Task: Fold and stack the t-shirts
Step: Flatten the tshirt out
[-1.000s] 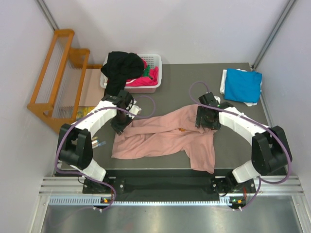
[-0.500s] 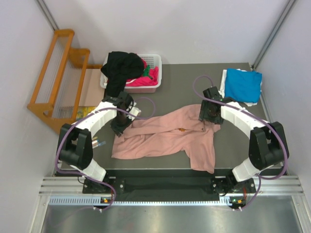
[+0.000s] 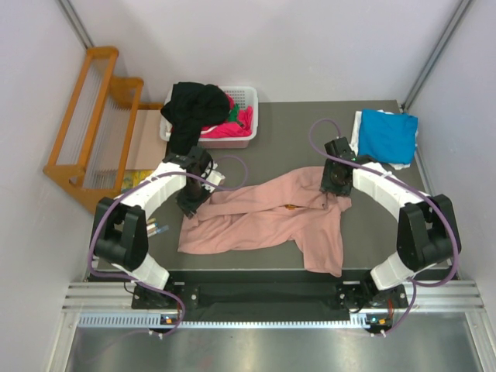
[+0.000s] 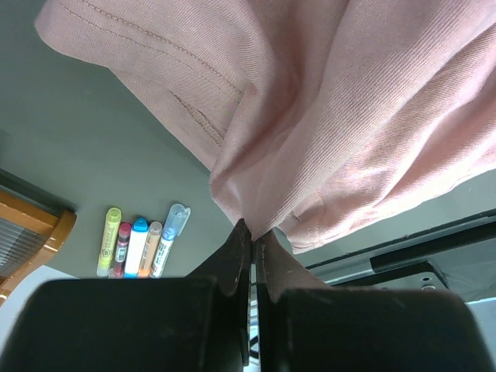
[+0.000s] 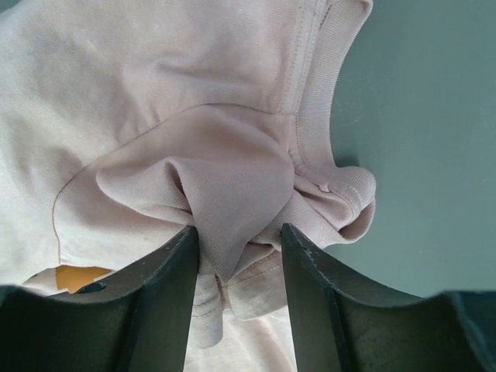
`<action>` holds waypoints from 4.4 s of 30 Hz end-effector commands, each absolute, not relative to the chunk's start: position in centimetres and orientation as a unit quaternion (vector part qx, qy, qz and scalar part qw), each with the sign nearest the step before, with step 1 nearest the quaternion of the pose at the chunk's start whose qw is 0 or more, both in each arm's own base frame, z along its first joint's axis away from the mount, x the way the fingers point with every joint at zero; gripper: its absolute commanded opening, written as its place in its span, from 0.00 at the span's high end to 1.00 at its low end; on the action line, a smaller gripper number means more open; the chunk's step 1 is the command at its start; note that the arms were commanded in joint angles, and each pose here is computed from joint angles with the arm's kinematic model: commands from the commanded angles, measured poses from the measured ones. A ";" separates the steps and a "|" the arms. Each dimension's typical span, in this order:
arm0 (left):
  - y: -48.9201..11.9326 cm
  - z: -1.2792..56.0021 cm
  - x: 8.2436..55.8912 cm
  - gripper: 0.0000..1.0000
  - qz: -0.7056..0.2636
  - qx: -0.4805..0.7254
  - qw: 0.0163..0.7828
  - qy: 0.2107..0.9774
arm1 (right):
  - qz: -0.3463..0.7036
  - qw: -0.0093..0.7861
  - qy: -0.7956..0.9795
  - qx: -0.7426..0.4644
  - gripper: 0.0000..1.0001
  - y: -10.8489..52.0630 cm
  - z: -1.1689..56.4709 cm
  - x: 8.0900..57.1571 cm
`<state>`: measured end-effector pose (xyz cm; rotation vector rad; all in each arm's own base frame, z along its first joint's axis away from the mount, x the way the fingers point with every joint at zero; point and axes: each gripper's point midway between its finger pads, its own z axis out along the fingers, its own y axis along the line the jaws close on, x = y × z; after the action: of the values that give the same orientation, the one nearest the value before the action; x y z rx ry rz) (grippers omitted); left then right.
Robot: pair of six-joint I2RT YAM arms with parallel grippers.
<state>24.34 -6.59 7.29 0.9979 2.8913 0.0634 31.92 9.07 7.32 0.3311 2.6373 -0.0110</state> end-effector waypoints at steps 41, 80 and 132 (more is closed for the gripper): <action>-6.3 7.3 24.0 1.00 0.022 0.333 0.048 0.941 | -0.008 0.275 0.942 0.191 0.32 4.0 8.9 30.8; -6.3 6.6 23.8 1.00 0.021 0.330 0.045 0.942 | 0.044 0.255 0.955 0.146 0.80 9.4 7.8 32.8; -5.6 6.4 23.6 1.00 0.037 0.336 0.051 0.940 | 0.043 0.261 0.955 0.133 0.79 10.8 9.8 32.3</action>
<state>23.15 -6.02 5.65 1.0213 2.9134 0.0738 30.99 10.47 7.50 0.3591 2.6590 0.0996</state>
